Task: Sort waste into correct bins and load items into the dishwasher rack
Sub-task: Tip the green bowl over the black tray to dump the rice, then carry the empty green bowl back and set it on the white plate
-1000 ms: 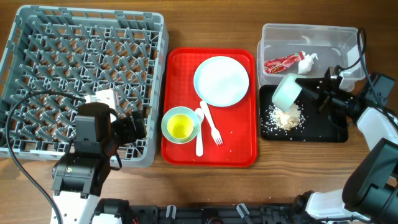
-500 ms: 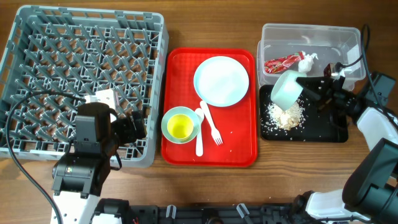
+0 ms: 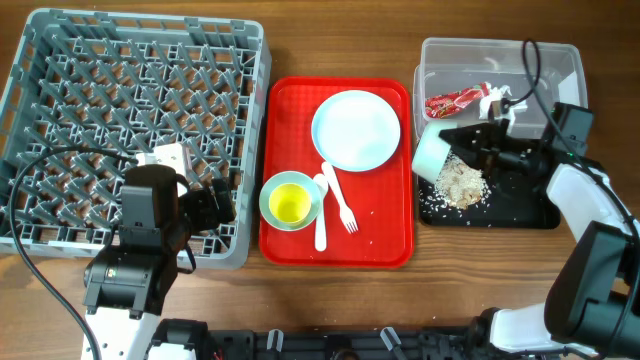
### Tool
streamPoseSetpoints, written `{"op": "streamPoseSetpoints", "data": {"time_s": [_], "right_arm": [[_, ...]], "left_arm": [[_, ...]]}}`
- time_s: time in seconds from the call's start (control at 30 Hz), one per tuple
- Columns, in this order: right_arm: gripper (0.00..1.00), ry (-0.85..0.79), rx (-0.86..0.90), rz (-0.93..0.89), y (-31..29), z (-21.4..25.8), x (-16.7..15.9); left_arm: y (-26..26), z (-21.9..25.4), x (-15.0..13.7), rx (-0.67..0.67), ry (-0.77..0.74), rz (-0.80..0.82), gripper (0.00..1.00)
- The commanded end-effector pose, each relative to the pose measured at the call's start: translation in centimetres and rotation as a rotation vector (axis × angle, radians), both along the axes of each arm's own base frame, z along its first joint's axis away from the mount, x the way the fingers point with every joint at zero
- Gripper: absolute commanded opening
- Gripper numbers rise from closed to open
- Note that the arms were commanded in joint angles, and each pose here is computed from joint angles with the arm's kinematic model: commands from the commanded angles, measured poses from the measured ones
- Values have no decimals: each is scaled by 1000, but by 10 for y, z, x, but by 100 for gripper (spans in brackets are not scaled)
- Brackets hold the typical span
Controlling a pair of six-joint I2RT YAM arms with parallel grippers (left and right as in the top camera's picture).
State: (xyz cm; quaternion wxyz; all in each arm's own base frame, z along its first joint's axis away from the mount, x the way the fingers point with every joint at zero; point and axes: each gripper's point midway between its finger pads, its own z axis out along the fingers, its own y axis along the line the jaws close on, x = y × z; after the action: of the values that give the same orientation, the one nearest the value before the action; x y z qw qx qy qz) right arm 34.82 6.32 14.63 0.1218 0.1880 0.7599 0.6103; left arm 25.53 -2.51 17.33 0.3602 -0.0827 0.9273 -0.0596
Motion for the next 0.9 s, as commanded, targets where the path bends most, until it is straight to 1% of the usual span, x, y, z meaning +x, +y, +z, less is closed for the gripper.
{"op": "streamPoseSetpoints", "data": {"time_s": [0.0, 0.07, 0.13, 0.2, 0.23, 0.3, 0.57, 0.63, 0.7, 0.77, 0.83, 0.87], "right_arm": [[4, -128, -140, -10, -2, 6, 3], [4, -210, -89, 24, 0, 22, 3], [4, -371, 14, 121, 8, 52, -6], [4, -482, 99, 209, 12, 74, -18], [4, -444, 114, 206, 12, 74, -18], [4, -422, 122, 203, 12, 74, -18], [4, -418, 111, 195, 12, 73, -16], [4, -375, 107, 179, 13, 70, -13], [4, -371, 105, 189, 16, 73, -11], [4, -402, 96, 216, 23, 85, -9], [4, -541, 52, 275, 39, 127, -9], [4, -555, 50, 285, 43, 139, -9]], "left_arm": [[-3, 9, 2, -15, -23, -3, 100], [-3, 8, 3, -14, -20, -3, 100], [-3, 7, 3, -14, -13, -3, 100], [-3, 4, 4, -13, -3, -3, 100], [-3, 3, 4, -12, 3, -3, 100], [-3, 1, 5, -11, 12, -3, 100], [-3, 0, 5, -10, 14, -3, 100], [-3, 0, 5, -11, 15, -2, 100], [-3, 0, 5, -11, 15, -2, 100], [-3, 0, 5, -11, 14, -3, 100], [-3, 1, 6, -12, 8, -3, 100], [-3, 2, 7, -12, 5, -3, 100]]}}
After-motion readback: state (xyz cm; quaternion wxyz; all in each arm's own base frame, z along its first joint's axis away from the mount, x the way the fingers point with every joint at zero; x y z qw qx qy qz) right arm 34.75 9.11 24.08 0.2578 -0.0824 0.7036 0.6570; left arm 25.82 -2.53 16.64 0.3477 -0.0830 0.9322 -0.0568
